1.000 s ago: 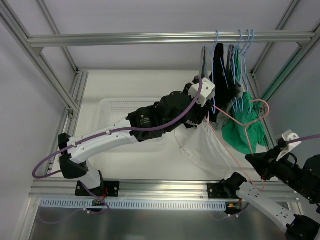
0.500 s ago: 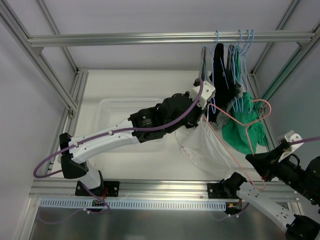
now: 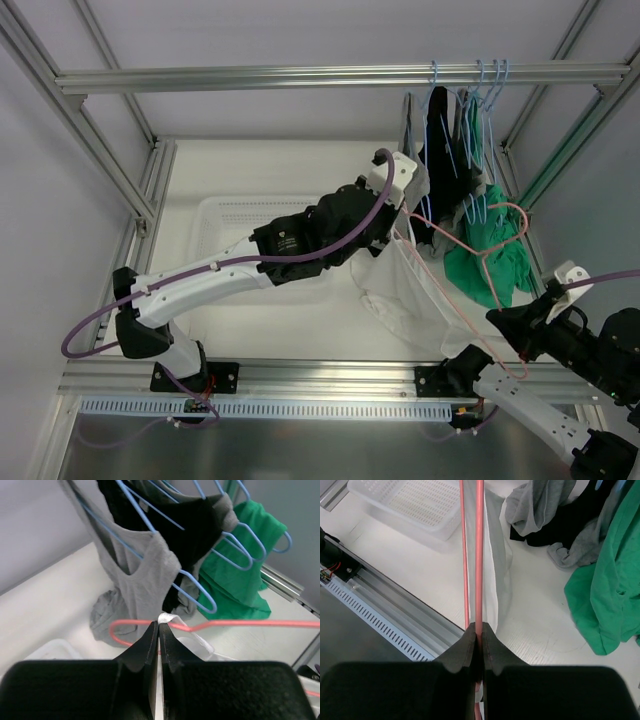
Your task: Remove the tank top from the hanger
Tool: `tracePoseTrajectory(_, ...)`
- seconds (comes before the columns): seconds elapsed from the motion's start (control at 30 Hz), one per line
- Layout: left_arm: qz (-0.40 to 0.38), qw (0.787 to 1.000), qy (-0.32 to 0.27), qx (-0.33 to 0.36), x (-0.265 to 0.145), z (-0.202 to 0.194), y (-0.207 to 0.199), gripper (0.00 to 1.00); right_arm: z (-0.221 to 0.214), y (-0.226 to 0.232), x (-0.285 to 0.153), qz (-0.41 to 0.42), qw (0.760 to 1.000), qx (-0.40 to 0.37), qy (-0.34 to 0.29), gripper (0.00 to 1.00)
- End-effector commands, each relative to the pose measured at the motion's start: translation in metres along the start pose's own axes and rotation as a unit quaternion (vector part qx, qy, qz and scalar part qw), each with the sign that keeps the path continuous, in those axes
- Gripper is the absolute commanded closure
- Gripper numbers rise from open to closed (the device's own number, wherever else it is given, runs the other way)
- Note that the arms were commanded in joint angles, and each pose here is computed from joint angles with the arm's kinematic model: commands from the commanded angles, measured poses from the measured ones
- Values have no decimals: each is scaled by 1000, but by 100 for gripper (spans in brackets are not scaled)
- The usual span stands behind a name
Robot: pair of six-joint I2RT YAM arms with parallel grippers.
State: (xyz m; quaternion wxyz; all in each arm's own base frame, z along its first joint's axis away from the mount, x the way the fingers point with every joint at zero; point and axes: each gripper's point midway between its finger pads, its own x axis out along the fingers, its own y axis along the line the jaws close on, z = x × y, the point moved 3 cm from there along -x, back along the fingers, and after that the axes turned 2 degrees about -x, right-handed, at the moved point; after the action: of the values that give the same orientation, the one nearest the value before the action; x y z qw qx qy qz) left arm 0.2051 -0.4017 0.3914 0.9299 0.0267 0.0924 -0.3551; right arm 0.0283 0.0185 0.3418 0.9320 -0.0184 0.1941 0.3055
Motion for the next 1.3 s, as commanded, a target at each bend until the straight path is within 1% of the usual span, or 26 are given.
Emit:
tracePoseTrajectory(0.0, 57, 996, -61, -36, -21, 40, 27, 100, -3, 6, -1, 29, 999, -21, -9, 100)
tracePoseTrajectory(0.13, 92, 992, -73, -52, -22, 47, 37, 100, -10, 5, -7, 35, 999, -30, -6, 100)
tracePoseTrajectory(0.2, 125, 987, -79, -68, -24, 49, 47, 100, -11, 5, -13, 39, 999, -35, -15, 100)
tracePoseTrajectory(0.33, 164, 979, -80, -94, -25, 42, 66, 100, -13, 13, -28, 78, 995, -47, -46, 100)
tracePoseTrajectory(0.5, 162, 976, -85, -117, -30, 44, 73, 100, -12, 15, -45, 90, 991, -50, -89, 100)
tracePoseTrajectory(0.67, 137, 976, -85, -149, -35, 39, 67, 100, -6, 10, -49, 73, 989, -43, -124, 100)
tracePoseTrajectory(0.7, 124, 976, -82, -161, -35, 37, 64, 100, -4, 9, -46, 69, 989, -34, -128, 100)
tracePoseTrajectory(0.73, 90, 980, -70, -163, -33, 31, 53, 100, -1, 8, -45, 64, 988, -31, -137, 100)
tracePoseTrajectory(0.77, 69, 980, -66, -175, -36, 29, 46, 100, 13, 10, -44, 65, 983, -25, -170, 100)
tracePoseTrajectory(0.8, 52, 980, -60, -182, -37, 25, 39, 100, 21, 11, -42, 66, 980, -10, -189, 100)
tracePoseTrajectory(0.83, 37, 981, -41, -185, -35, 7, 32, 100, 23, 7, -32, 50, 979, 1, -198, 100)
tracePoseTrajectory(0.87, 0, 978, -39, -203, -42, 7, 23, 100, 43, 10, -33, 55, 967, 8, -249, 100)
tracePoseTrajectory(0.9, -20, 977, -37, -209, -46, 2, 16, 100, 51, 11, -30, 57, 961, 12, -271, 100)
tracePoseTrajectory(0.93, -41, 975, -40, -215, -45, -13, 7, 100, 52, 11, -18, 53, 959, 12, -277, 100)
tracePoseTrajectory(0.97, -83, 971, -52, -220, -58, -9, -1, 100, 72, 13, -20, 56, 945, 15, -323, 100)
tracePoseTrajectory(1.03, -134, 963, -75, -222, -68, -15, -22, 100, 85, 17, -11, 60, 935, 22, -350, 100)
tracePoseTrajectory(1.1, -180, 962, -93, -182, -81, -14, -41, 100, 106, 21, 6, 65, 923, 31, -379, 100)
tracePoseTrajectory(1.13, -214, 959, -94, -159, -92, -18, -62, 100, 112, 22, 14, 66, 920, 37, -383, 100)
tracePoseTrajectory(1.17, -233, 958, -106, -126, -94, -19, -74, 100, 125, 24, 26, 67, 914, 40, -398, 100)
tracePoseTrajectory(1.23, -285, 949, -92, -95, -102, -35, -104, 100, 138, 22, 37, 59, 906, 53, -416, 100)
tracePoseTrajectory(1.27, -299, 946, -96, -85, -104, -38, -110, 100, 149, 24, 41, 64, 892, 56, -445, 100)
